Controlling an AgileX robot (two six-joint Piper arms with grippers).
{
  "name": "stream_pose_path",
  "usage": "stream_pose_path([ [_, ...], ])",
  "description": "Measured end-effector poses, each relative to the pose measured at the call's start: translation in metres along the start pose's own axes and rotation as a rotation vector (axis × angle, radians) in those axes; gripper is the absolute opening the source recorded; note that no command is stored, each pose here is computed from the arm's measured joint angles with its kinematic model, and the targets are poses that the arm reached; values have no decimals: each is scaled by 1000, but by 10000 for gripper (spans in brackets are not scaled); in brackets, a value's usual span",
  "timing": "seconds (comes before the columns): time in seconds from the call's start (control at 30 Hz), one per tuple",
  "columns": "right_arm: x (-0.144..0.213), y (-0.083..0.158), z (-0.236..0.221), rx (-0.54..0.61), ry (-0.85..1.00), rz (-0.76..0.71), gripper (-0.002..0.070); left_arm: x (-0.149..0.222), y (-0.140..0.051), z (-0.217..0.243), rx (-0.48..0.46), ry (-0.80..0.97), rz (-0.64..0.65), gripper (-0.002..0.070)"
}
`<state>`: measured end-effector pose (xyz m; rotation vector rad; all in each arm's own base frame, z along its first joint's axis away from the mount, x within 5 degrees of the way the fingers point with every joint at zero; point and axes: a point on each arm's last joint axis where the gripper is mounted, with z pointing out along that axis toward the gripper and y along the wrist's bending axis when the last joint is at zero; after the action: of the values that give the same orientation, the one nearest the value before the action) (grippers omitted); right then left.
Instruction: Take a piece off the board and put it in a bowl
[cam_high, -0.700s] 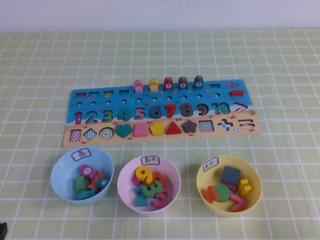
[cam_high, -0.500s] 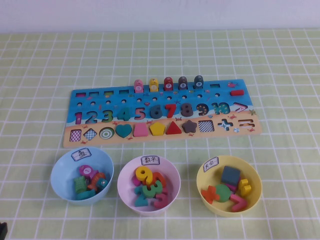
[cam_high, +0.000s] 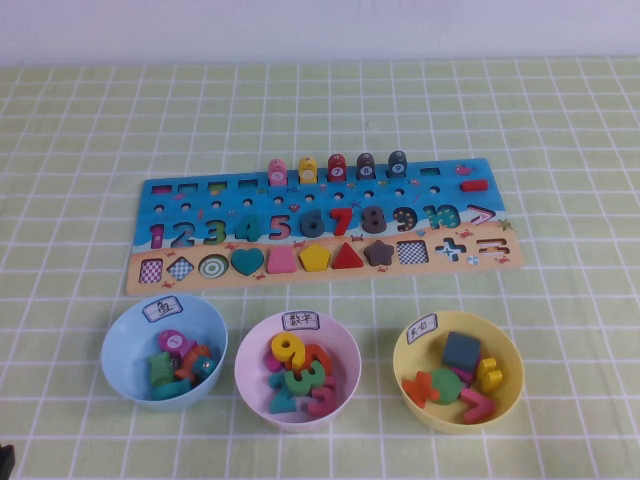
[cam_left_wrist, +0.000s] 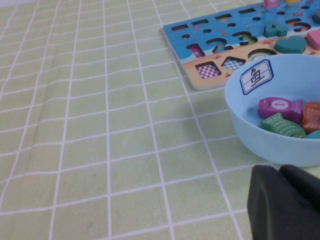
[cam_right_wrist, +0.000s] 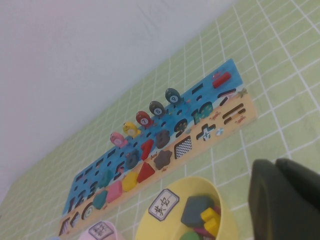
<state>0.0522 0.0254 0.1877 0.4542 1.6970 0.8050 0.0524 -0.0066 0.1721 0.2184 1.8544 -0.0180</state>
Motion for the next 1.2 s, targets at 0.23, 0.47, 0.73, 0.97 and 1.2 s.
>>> stream_pose_path([
  [0.23, -25, 27, -1, 30, 70, -175, -17, 0, 0, 0, 0, 0, 0, -4],
  [0.47, -73, 62, 25, 196, 406, -443, -17, 0, 0, 0, 0, 0, 0, -4],
  [0.73, -123, 90, 83, 263, 694, -442, -17, 0, 0, 0, 0, 0, 0, -4],
  [0.97, -127, 111, 133, 206, 919, -533, -17, 0, 0, 0, 0, 0, 0, -4],
  [1.2, -115, 124, 186, 312, 1082, -646, -17, 0, 0, 0, 0, 0, 0, -5],
])
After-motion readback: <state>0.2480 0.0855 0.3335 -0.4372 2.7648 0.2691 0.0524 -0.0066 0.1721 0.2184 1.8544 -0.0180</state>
